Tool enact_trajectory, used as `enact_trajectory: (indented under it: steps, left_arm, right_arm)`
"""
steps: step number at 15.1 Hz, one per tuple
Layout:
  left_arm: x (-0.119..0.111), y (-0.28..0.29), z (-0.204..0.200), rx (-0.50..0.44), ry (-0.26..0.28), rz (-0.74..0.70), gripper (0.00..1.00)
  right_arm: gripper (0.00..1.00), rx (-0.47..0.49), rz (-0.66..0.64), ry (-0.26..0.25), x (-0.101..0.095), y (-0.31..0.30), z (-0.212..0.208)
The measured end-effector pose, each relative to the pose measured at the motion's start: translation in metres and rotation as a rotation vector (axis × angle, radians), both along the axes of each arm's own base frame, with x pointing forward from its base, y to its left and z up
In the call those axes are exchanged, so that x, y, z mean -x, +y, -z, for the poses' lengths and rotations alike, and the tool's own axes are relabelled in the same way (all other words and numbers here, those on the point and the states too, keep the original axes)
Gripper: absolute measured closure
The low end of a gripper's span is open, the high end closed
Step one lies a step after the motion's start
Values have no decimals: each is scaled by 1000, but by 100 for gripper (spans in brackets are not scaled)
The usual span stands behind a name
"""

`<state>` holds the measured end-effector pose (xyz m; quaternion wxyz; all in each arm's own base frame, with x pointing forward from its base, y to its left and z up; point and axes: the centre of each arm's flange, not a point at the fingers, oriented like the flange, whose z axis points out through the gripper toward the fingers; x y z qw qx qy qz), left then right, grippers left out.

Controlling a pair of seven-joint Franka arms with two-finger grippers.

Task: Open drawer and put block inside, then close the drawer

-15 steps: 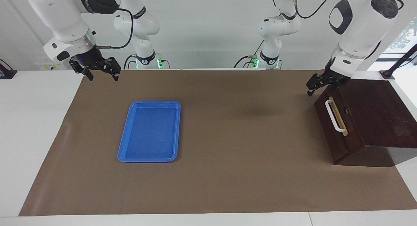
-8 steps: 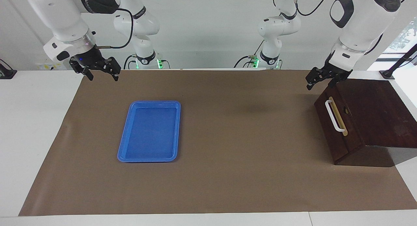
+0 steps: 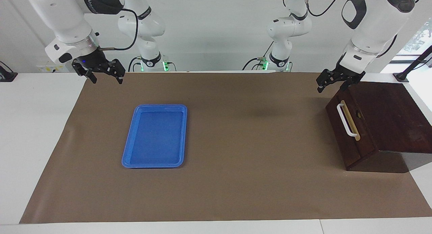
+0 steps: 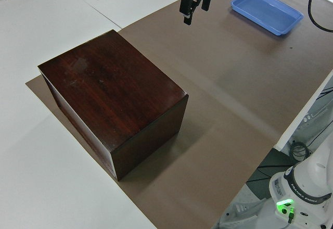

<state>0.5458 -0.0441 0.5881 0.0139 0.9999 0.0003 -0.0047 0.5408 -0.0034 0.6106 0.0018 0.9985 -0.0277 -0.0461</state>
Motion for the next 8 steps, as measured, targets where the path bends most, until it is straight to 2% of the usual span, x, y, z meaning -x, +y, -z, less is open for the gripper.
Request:
enact_trajectory:
  steps: [8]
  left_arm:
    - [3, 0, 2, -2, 23, 2, 0]
  right_arm:
    - [0, 0, 0, 0, 0, 0, 0]
